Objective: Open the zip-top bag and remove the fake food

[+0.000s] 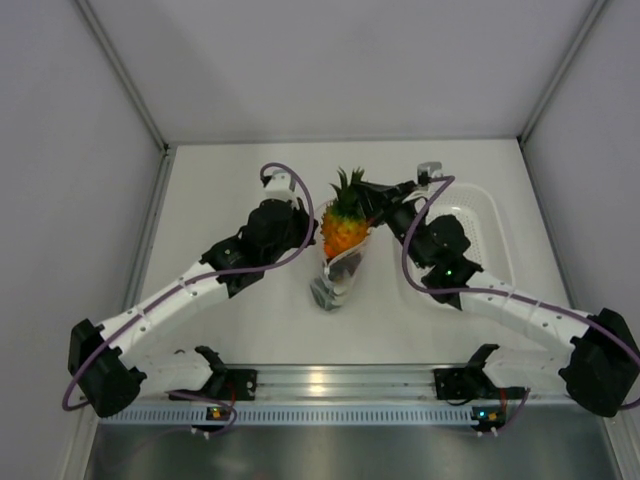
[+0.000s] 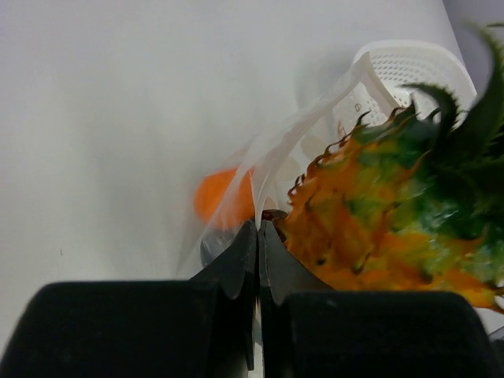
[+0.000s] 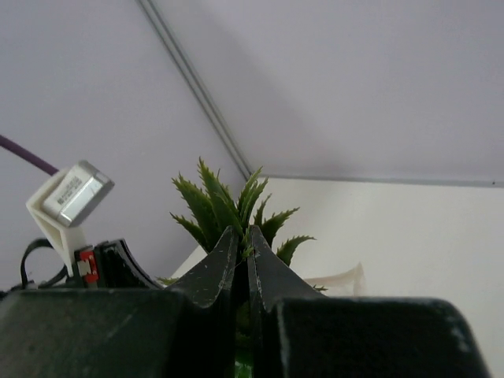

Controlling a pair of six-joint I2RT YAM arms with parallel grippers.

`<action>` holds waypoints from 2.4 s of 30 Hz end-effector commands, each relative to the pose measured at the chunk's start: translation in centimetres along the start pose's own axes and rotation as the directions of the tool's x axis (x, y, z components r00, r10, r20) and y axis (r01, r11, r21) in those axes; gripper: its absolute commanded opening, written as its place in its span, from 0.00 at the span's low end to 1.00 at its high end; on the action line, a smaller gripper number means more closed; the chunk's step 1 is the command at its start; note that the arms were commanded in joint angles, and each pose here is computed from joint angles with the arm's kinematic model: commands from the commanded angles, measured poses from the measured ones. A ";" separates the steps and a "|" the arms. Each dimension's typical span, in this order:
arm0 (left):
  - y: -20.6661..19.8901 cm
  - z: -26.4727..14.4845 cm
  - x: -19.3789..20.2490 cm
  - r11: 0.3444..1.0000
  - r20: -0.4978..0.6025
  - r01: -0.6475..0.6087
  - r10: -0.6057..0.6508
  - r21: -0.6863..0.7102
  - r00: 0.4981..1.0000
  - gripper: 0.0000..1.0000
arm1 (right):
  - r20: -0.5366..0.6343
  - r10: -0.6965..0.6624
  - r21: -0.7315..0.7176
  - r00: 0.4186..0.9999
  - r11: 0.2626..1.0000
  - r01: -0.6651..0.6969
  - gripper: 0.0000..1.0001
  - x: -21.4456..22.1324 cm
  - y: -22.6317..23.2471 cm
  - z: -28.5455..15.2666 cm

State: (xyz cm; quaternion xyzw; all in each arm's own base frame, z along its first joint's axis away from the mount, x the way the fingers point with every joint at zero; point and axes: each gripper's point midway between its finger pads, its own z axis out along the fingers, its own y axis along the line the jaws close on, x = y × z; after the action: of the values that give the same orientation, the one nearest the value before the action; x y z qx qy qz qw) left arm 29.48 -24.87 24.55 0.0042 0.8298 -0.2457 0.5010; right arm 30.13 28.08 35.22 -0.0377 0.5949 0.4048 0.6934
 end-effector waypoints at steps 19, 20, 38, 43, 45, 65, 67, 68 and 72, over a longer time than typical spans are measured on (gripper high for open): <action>3.9 -1.0 -5.5 0.985 0.075 -0.023 0.036 -0.172 0.997 0.00 | 0.406 0.080 0.081 0.911 0.989 -0.123 0.00 -17.9 -3.2 -4.4; 3.9 -1.0 -5.7 0.985 0.079 -0.022 0.036 -0.171 0.996 0.00 | 0.422 0.088 0.099 0.902 0.985 -0.142 0.00 -18.6 -4.3 -4.8; 3.7 -1.2 -8.3 0.991 0.094 -0.026 0.038 -0.131 0.995 0.00 | 0.194 0.337 -0.081 0.921 0.941 -0.328 0.00 -13.6 -5.7 -3.3; 3.0 -0.8 -8.0 0.994 0.077 -0.027 0.035 -0.103 0.996 0.00 | 0.194 0.381 -0.147 0.904 0.922 -0.357 0.00 -13.9 -4.6 -3.4; 2.3 -0.4 -7.6 0.997 0.050 -0.035 0.038 -0.064 0.998 0.00 | 0.173 0.400 -0.186 0.900 0.910 -0.369 0.00 -14.0 -3.8 -3.3; 3.0 0.1 -7.0 0.996 0.061 0.008 -0.003 -0.093 0.998 0.00 | 0.258 -0.132 0.451 0.957 0.892 0.001 0.00 -16.6 -11.5 -6.2; 2.9 0.1 -6.9 0.996 0.055 0.004 0.000 -0.084 0.999 0.00 | 0.216 -0.214 0.563 0.953 0.824 0.057 0.00 -16.1 -14.3 -6.9; 2.8 0.1 -6.8 0.997 0.051 0.000 0.004 -0.079 0.999 0.00 | 0.210 -0.233 0.585 0.950 0.808 0.069 0.00 -15.9 -14.9 -7.1; 2.6 -0.1 -6.6 0.998 0.045 -0.005 0.008 -0.063 0.999 0.00 | 0.182 -0.331 0.680 0.926 0.723 0.125 0.00 -15.1 -18.4 -8.2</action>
State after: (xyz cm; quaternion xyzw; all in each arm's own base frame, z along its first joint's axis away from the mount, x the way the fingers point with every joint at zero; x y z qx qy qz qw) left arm 33.52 -21.05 26.86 -0.0145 0.8470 -0.1964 0.4938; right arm 34.79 6.98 38.94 0.1742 0.5879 0.1743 0.7705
